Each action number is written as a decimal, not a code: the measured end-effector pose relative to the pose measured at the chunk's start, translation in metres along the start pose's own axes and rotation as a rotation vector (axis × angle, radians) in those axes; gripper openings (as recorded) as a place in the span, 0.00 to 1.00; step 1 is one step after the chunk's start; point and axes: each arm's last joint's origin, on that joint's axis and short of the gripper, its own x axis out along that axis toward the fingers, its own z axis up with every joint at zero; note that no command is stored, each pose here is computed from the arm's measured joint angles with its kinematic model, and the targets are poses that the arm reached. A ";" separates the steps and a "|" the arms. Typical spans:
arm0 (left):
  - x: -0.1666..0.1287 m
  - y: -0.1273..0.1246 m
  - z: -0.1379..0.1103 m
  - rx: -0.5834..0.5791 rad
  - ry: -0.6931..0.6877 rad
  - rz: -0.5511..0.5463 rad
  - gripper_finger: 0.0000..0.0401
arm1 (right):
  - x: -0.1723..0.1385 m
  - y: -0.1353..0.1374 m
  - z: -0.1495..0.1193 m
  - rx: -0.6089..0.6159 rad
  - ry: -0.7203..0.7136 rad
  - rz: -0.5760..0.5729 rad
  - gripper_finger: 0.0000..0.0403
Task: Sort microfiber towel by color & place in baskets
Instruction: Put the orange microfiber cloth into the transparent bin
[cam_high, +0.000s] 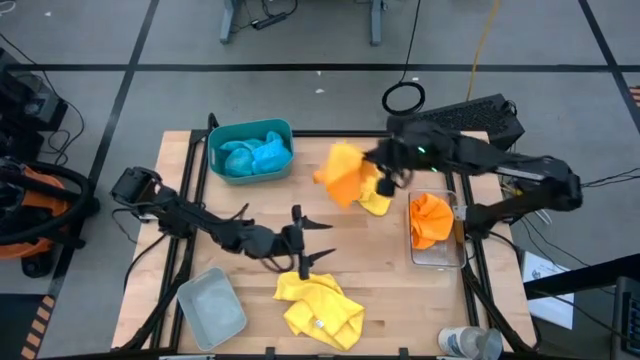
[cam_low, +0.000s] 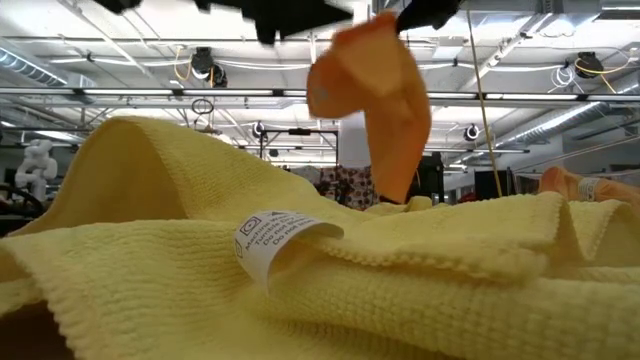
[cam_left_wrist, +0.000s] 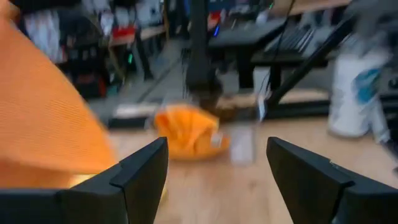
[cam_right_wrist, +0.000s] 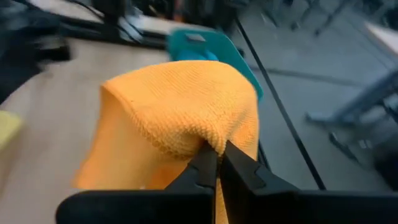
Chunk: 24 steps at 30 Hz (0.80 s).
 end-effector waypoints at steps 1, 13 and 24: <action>-0.005 -0.001 0.008 0.015 -0.021 0.000 0.69 | -0.008 0.008 -0.001 -0.016 -0.018 0.010 0.00; -0.028 0.013 0.058 -0.036 -0.217 0.108 0.69 | -0.023 0.090 -0.052 -0.163 -0.343 0.027 0.00; 0.000 0.026 0.025 -0.138 -0.102 0.048 0.84 | -0.020 0.114 -0.055 -0.337 -0.593 -0.016 0.00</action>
